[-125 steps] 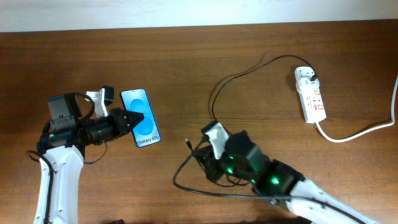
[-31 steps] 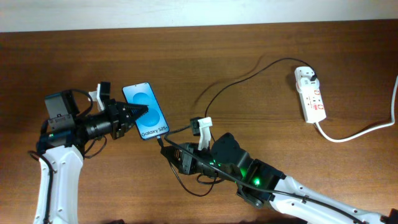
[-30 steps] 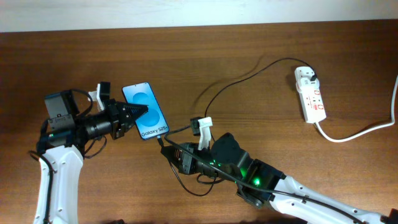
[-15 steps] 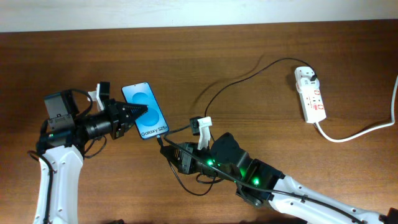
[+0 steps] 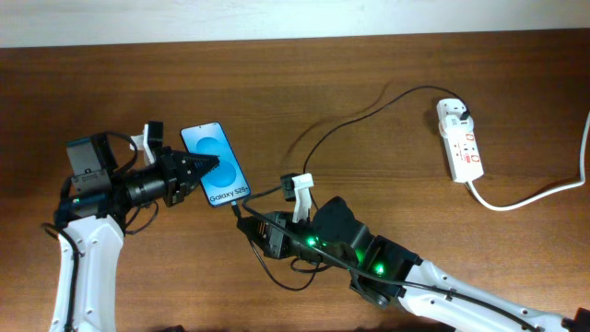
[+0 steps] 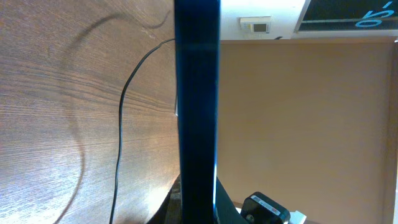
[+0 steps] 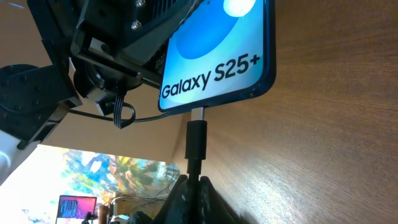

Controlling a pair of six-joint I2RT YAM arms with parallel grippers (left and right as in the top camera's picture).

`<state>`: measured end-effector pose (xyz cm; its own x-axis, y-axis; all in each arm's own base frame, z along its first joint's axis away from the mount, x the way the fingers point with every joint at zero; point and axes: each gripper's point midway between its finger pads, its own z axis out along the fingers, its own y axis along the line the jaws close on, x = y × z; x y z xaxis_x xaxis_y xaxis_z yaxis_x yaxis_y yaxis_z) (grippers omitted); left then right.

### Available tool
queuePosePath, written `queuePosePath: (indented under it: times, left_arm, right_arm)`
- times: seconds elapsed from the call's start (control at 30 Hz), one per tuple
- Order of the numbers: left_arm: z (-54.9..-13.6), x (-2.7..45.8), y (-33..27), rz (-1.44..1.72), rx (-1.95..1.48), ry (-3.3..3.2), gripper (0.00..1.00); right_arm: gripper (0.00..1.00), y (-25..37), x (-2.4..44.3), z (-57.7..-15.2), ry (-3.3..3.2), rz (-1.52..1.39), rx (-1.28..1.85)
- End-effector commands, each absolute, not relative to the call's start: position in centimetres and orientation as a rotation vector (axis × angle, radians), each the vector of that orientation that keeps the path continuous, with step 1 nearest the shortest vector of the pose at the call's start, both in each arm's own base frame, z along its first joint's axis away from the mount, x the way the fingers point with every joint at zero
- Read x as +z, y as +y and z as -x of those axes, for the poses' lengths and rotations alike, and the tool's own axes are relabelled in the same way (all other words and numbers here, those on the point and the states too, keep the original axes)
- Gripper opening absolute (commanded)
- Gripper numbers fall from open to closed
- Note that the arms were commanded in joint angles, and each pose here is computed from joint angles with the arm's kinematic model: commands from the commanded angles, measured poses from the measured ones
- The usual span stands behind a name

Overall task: Plug charger to phone and switch on socket
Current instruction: 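Raise the cable plug under the phone's bottom port with the right gripper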

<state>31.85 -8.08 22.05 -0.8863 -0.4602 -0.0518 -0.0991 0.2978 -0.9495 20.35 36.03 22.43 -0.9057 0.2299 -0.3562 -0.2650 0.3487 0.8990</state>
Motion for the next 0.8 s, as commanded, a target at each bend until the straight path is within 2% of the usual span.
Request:
queuePosePath:
  times: [0.0,0.77]
  left_arm:
    - [-32.0,23.1,-8.1,0.469,-1.625,2.234,0.0]
    - [-32.5,23.5,-8.0,0.429,-1.603,2.212,0.0]
  right_arm:
    - [0.04,36.5,22.6,-19.8,2.199,0.065,1.6]
    - [0.04,36.1,22.2,-20.7,2.207,-0.013,1.56]
